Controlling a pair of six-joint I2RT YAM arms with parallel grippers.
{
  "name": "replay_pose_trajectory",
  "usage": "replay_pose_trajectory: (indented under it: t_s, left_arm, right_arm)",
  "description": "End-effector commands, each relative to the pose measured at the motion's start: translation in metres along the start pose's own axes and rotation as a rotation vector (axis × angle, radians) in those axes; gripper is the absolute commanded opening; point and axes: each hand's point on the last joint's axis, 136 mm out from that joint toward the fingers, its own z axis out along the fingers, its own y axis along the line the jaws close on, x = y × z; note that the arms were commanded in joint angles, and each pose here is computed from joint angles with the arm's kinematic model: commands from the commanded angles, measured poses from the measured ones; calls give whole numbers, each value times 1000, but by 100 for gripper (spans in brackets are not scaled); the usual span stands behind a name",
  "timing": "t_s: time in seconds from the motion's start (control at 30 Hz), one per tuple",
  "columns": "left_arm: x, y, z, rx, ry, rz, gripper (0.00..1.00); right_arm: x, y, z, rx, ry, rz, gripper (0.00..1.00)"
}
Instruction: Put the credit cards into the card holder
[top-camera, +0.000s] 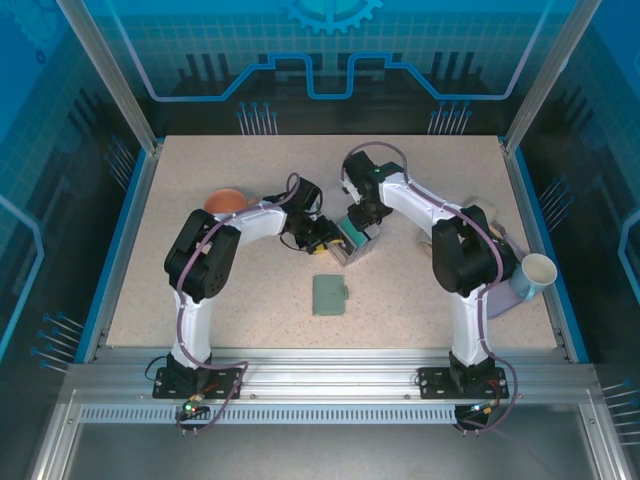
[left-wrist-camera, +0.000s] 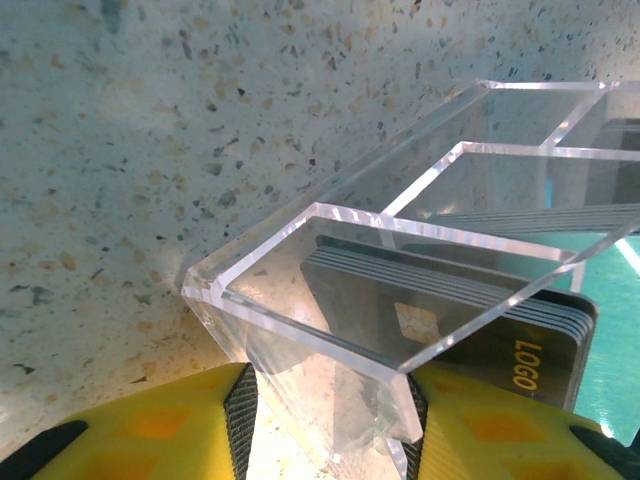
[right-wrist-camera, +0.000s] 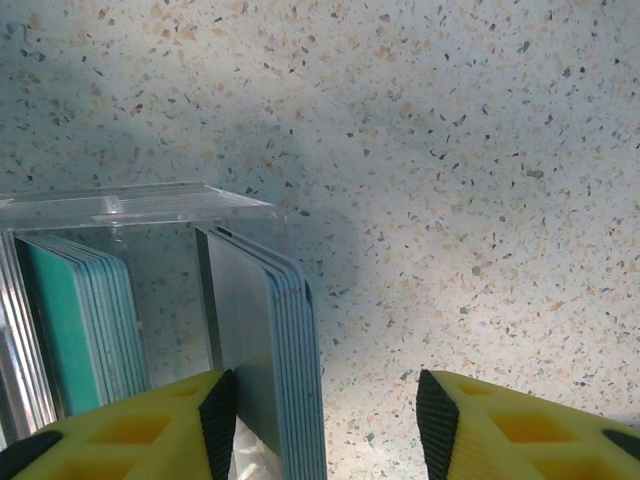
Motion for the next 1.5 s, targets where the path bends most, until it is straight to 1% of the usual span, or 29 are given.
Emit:
replay_pose_trajectory:
  t_s: [0.0,0.3,0.37,0.6,0.9,0.93,0.97,1.0,1.13,1.17,1.2,1.33,1.47]
  left_arm:
    - [15,37,12,-115,50,-29,43]
    - [15,36,12,-115,50,-28,43]
    - [15,36,12,-114,50,-29,43]
    - [15,36,12,-114,51,-30,43]
    - [15,37,12,-115,51,-30,42]
    - [15,37,12,-116,51,-29,42]
    - [15,37,12,-116,51,-29,42]
    - [15,37,12,-117,51,-29,42]
    - [15,36,11,-115,50,-27,42]
    - [15,36,10,-115,51,-28,42]
    - [15,35,10,-113,50,-27,42]
    - [14,32,7,-104,45,-20,43]
    - [14,19,-2,-59,26,10,46]
  right_arm:
    - [-9,-10,-22,39,-50,-5,51]
    - [-8,-10,-25,45,-54,-7,47]
    - [-8,-9,-25,40,-52,-7,42]
    - [-8,-6,-26,31,-54,-9,33]
    - [-9,-9,-37,47,-72,-6,27]
    - [-8,-8,-39,45,-73,-6,25]
    - [-9,-9,-41,41,-79,-5,21]
    - [-9,-7,-43,37,-84,-5,20]
    - [-8,-6,-47,29,-84,-2,19]
    - [-8,-4,-49,23,-87,-1,16]
    - [-7,-1,-50,4,-88,1,10]
    - [-6,7,-64,-59,-110,36,9]
    - [-4,22,-90,-192,-177,105,4]
